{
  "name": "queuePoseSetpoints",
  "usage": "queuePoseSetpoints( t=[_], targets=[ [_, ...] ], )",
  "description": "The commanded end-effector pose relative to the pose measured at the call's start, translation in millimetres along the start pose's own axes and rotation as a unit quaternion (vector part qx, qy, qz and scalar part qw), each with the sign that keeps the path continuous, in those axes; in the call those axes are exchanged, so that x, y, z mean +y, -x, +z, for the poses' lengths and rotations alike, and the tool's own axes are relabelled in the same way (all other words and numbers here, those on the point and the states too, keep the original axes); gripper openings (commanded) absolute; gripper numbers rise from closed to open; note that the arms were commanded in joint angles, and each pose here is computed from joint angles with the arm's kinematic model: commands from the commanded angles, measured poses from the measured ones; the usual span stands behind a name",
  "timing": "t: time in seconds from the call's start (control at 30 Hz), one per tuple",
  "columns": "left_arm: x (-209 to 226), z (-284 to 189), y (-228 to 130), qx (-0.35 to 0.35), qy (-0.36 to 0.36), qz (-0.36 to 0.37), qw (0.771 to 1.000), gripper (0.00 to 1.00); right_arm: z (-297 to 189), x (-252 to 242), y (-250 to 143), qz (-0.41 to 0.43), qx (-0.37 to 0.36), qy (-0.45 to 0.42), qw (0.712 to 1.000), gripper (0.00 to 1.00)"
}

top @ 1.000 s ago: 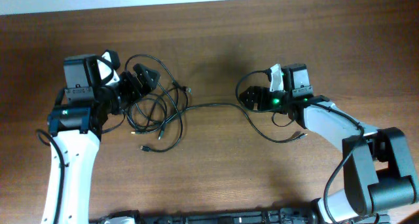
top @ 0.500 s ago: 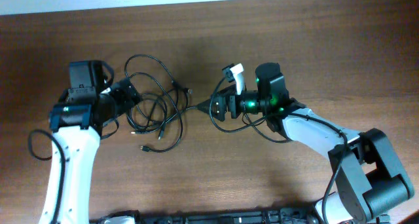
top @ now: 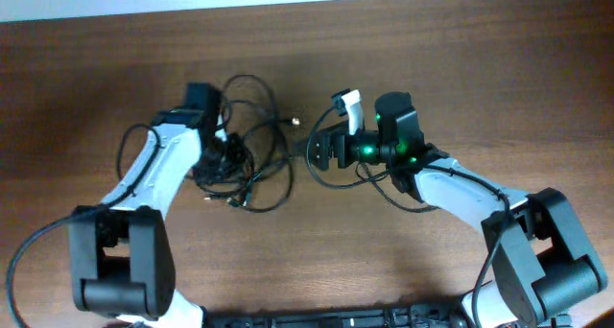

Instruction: Untangle cables

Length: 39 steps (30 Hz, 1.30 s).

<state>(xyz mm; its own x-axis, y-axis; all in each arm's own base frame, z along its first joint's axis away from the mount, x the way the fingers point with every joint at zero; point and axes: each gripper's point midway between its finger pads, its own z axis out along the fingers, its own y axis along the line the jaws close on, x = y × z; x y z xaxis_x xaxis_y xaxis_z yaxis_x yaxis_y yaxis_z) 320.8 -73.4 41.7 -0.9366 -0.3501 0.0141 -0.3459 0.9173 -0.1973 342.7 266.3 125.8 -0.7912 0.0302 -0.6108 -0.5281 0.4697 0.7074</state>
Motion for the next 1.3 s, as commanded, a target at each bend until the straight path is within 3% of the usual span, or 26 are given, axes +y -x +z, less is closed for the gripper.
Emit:
queuePoseSetpoints(
  t=[0.0,0.13,0.2,0.27,0.3,0.4,0.53,0.57,0.67,0.8,0.87,1.0,1.1,1.27],
  targets=[
    [-91,-80,7,-0.094,-0.09,0.143,0.981,0.0,-33,-27,14,0.037,-0.012,-0.01,0.999,0.98],
    [-155,-147,-25,-0.173,-0.16,0.25,0.939,0.0,-63,-8,21,0.031,-0.005,0.095,0.995,0.98],
    [-196,-181,-57,-0.213,-0.226,0.364,0.878,0.0,-65,2,18,0.028,0.008,0.126,0.992,0.98],
    [-198,-201,-64,-0.25,-0.226,0.421,0.842,0.0,-66,4,17,0.027,0.01,0.131,0.991,0.98],
    [-197,-206,-63,-0.258,-0.225,0.427,0.837,0.0,-65,2,18,0.031,0.007,0.123,0.992,0.98],
    [-188,-254,-44,-0.342,-0.234,0.403,0.816,0.0,-50,-38,32,0.086,-0.045,-0.008,0.995,0.98],
    [-183,-291,-40,-0.398,-0.25,0.393,0.79,0.0,-6,-39,18,0.019,-0.055,-0.127,0.99,0.98],
    [-180,-296,-37,-0.407,-0.247,0.387,0.79,0.0,0,-52,13,0.007,-0.074,-0.213,0.974,0.98],
    [-163,-325,-19,-0.455,-0.245,0.35,0.781,0.0,-4,-84,3,-0.012,-0.107,-0.36,0.926,0.99],
    [-53,-362,53,-0.563,-0.08,0.177,0.804,0.0,-36,-122,-18,0.021,-0.066,-0.437,0.897,0.99],
    [0,-371,77,-0.583,-0.015,0.107,0.805,0.0,-35,-122,-21,0.029,-0.057,-0.425,0.903,0.98],
    [87,-383,126,-0.61,0.054,0.008,0.791,0.0,-35,-122,-22,0.029,-0.055,-0.426,0.903,0.98],
    [131,-359,183,-0.609,0.083,-0.03,0.788,0.0,-35,-122,-22,0.029,-0.056,-0.425,0.903,0.98],
    [221,-313,275,-0.65,0.128,-0.09,0.743,0.0,-34,-121,-18,0.027,-0.062,-0.422,0.904,0.98]
  ],
)
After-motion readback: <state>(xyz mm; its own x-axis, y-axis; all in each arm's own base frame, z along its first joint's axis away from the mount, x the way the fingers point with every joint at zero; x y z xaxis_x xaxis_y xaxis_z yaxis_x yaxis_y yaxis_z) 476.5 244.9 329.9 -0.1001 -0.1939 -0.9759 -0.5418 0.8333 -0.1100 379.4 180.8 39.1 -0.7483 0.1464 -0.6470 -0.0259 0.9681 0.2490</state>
